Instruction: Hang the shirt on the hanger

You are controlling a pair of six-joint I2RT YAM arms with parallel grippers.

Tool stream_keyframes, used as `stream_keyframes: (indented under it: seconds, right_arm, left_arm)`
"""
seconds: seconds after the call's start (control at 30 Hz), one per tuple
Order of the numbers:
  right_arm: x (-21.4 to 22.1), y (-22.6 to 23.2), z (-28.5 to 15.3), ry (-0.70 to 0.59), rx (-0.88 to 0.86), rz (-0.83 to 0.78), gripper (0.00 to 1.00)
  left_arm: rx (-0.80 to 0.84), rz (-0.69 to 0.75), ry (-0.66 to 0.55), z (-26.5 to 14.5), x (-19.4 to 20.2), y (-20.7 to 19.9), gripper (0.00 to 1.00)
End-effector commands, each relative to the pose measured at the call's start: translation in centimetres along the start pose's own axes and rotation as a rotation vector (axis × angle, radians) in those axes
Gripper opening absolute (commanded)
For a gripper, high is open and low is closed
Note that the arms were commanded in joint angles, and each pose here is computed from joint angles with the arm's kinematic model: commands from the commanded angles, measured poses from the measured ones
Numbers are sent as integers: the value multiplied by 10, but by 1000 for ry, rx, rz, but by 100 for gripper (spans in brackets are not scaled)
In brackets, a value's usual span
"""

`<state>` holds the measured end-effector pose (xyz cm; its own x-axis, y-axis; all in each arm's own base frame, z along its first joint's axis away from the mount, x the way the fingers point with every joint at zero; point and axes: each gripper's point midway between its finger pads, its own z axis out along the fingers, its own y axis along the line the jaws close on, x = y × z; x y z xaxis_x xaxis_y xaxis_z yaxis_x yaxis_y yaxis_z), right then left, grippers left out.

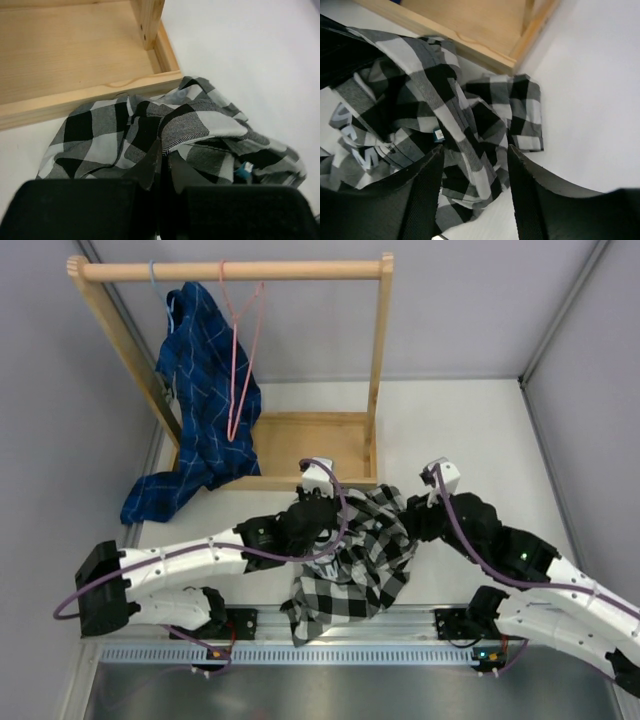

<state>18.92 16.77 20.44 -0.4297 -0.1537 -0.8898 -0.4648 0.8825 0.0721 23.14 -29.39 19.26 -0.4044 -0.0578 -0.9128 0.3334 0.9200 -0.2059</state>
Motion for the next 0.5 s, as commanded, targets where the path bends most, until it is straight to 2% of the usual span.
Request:
stream_keyframes:
  seconds: [0.0, 0.13, 0.23, 0.37, 0.47]
  right_arm:
    - [-47, 30, -13, -146, -176, 17, 52]
    - [-51, 46, -8, -130, -256, -112, 59]
    - [-50, 52, 8, -81, -257, -161, 59]
    - [-62, 74, 22, -107, -334, -177, 59]
    - [-61, 74, 43, -95, -296, -218, 60]
  left_arm:
    - [92, -151, -91, -17, -36, -13, 0]
    - [121, -177, -79, -21, -34, -17, 0]
    - [133, -191, -73, -23, -32, -18, 0]
    - [144, -201, -67, -24, -31, -18, 0]
    - [166, -219, -59, -27, -30, -21, 0]
